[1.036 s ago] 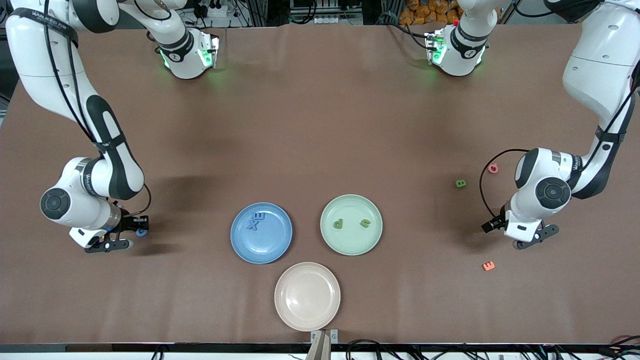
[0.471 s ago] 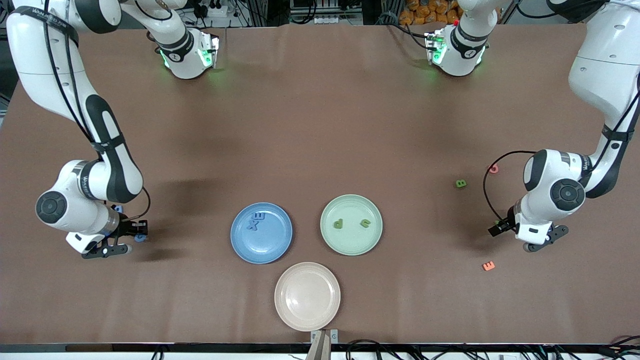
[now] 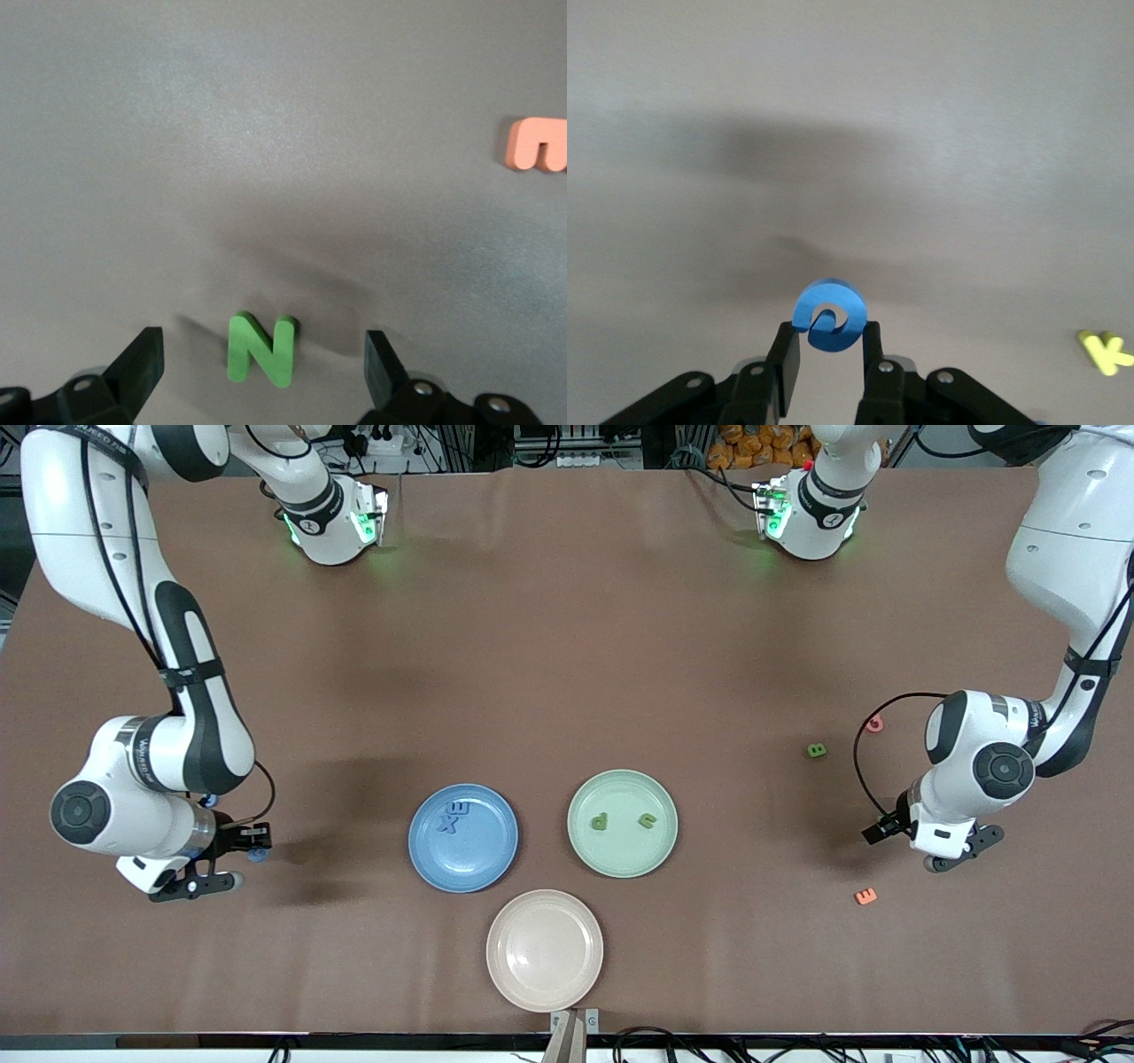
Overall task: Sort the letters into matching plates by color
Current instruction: 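Lift the blue G with the right gripper while the left gripper grasps green N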
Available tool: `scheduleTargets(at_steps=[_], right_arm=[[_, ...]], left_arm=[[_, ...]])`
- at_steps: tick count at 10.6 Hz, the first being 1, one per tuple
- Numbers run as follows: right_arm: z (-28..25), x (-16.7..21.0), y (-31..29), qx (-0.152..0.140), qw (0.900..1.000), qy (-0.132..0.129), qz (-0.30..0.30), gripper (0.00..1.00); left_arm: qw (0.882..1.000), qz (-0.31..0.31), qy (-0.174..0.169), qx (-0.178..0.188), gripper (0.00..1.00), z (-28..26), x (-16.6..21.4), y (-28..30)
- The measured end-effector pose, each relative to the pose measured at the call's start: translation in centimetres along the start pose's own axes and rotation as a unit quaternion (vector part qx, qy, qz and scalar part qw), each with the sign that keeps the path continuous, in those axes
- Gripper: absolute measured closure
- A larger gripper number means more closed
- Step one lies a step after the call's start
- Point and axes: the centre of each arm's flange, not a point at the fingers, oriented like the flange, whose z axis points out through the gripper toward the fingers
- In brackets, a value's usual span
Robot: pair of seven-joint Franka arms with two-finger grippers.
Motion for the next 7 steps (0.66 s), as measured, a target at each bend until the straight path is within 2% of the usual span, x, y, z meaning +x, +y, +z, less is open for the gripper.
scheduleTargets(at_steps=[4, 7], right_arm=[[-1.9, 1.7, -9.1, 0.004, 0.999, 0.0, 0.042, 0.67], [-2.9, 1.9, -16.3, 0.005, 0.998, -0.005, 0.066, 0.67]], left_arm=[[1.0, 0.015, -0.01, -0.001, 0.0, 0.8, -0.3, -0.1], [0.999, 0.003, -0.028, -0.017, 0.0, 1.1, -0.5, 0.0]])
